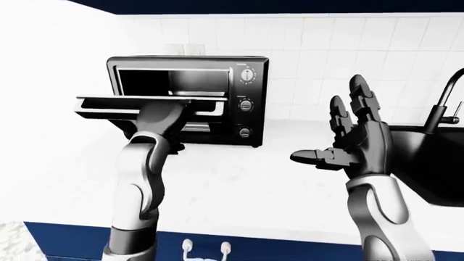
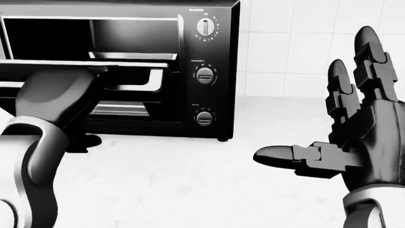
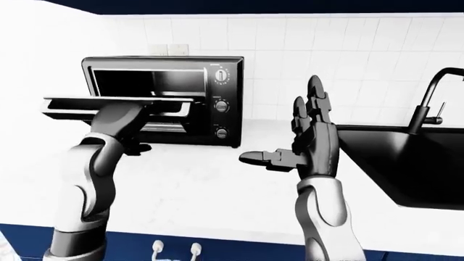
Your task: Open the toaster oven door.
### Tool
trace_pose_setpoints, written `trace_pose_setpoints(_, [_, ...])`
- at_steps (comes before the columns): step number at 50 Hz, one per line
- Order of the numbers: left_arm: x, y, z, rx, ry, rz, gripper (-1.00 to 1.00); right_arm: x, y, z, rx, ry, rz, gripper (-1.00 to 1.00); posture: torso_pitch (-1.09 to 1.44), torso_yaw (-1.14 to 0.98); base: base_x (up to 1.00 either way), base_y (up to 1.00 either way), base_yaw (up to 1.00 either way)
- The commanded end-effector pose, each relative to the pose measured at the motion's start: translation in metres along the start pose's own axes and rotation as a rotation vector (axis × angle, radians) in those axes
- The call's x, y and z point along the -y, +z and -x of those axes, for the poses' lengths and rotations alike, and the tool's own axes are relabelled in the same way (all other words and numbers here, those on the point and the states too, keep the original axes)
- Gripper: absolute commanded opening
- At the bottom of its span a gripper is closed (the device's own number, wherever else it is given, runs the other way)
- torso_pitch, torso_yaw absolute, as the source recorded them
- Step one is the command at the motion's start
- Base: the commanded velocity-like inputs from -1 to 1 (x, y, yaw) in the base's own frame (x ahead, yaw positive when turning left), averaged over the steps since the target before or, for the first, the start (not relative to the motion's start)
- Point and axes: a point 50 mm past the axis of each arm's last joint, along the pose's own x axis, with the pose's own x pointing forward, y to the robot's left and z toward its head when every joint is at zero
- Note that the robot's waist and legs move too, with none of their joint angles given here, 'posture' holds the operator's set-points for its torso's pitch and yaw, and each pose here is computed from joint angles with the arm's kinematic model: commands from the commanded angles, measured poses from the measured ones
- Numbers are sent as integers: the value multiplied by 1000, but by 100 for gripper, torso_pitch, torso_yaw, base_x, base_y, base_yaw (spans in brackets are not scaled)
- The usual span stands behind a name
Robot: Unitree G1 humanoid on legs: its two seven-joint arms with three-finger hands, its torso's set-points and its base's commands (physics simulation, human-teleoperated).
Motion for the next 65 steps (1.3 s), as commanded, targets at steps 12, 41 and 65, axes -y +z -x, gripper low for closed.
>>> trace_pose_setpoints(12, [-22,3,39,20,74,5,21,-4,16,0,76,18,-3,100,-61,0,0,0,0])
trace_pose_setpoints(41, [-23,4,98,45,63,17,26,-1,13,1,74,12,-5,100,-61,0,0,0,0])
trace_pose_setpoints(65, [13,-1,126,51,-40,10,26,2,12,2,74,4,-4,100,-61,0,0,0,0])
